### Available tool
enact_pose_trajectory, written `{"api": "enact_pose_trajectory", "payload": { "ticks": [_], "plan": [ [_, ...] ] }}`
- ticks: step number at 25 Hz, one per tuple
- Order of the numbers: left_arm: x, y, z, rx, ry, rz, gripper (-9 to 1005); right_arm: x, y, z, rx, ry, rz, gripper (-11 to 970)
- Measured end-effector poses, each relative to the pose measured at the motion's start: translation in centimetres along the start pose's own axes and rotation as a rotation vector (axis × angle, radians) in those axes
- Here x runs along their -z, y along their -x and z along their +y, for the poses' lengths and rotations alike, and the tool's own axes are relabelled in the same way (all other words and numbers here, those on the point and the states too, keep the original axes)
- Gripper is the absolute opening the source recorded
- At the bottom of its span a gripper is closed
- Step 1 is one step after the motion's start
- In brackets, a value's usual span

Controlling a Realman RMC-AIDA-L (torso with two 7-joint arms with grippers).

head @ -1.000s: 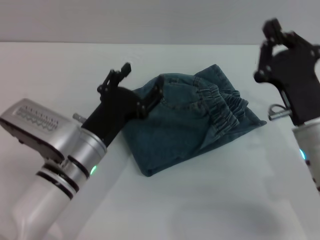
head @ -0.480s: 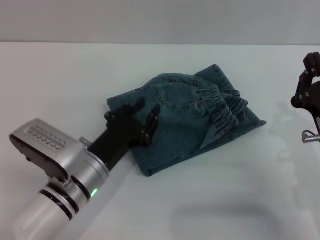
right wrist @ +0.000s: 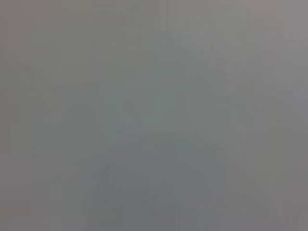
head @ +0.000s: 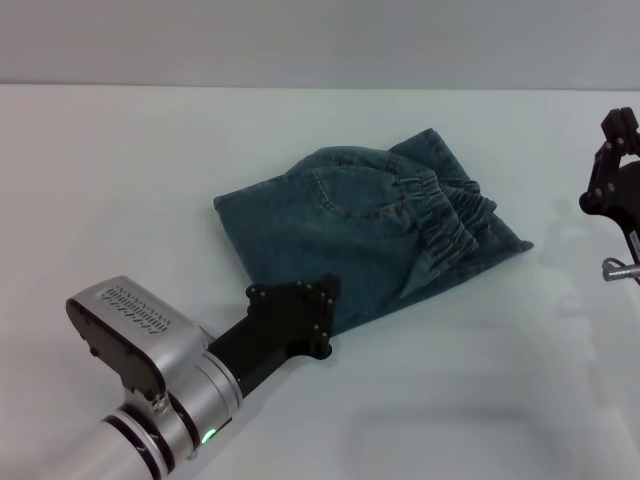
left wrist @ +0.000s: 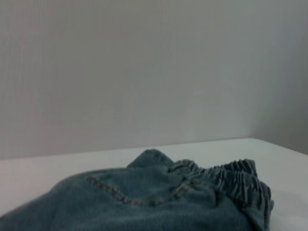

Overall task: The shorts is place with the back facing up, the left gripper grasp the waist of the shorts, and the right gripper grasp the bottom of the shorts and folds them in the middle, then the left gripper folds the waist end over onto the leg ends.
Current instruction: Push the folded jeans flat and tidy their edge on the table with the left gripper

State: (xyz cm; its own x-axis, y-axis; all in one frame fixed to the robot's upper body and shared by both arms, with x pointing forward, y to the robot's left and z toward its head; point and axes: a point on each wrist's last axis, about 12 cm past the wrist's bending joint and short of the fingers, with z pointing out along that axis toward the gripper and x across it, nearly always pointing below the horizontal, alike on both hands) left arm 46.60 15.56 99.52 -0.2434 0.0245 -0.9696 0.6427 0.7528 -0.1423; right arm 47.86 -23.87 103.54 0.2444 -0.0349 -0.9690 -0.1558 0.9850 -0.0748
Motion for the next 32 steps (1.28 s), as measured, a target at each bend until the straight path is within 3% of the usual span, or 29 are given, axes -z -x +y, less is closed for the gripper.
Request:
{"api": "enact_pose_trajectory", "payload": {
  "ticks": [3, 9, 19, 32],
  "plan": [
    [0.0, -0.3, 0.2, 0.024, 0.006, 0.024, -2, -0.1, 0.0, 0.0, 0.000, 0.003, 0.003, -2],
    [-0.7, -0.3, 1.4, 0.035, 0.041, 0.082, 9, -0.2, -0.1, 0.1, -0.002, 0.007, 0.008, -2],
    [-2.3, 1.5, 5.6, -0.010, 0.133, 0.081, 27, 0.0, -0.1, 0.1, -0.007, 0.001, 0.013, -1],
    [-4.3, 3.9, 8.7, -0.059, 0.172, 0.071, 51, -0.1, -0.1, 0.2, -0.014, -0.007, 0.016, -2]
  ]
}}
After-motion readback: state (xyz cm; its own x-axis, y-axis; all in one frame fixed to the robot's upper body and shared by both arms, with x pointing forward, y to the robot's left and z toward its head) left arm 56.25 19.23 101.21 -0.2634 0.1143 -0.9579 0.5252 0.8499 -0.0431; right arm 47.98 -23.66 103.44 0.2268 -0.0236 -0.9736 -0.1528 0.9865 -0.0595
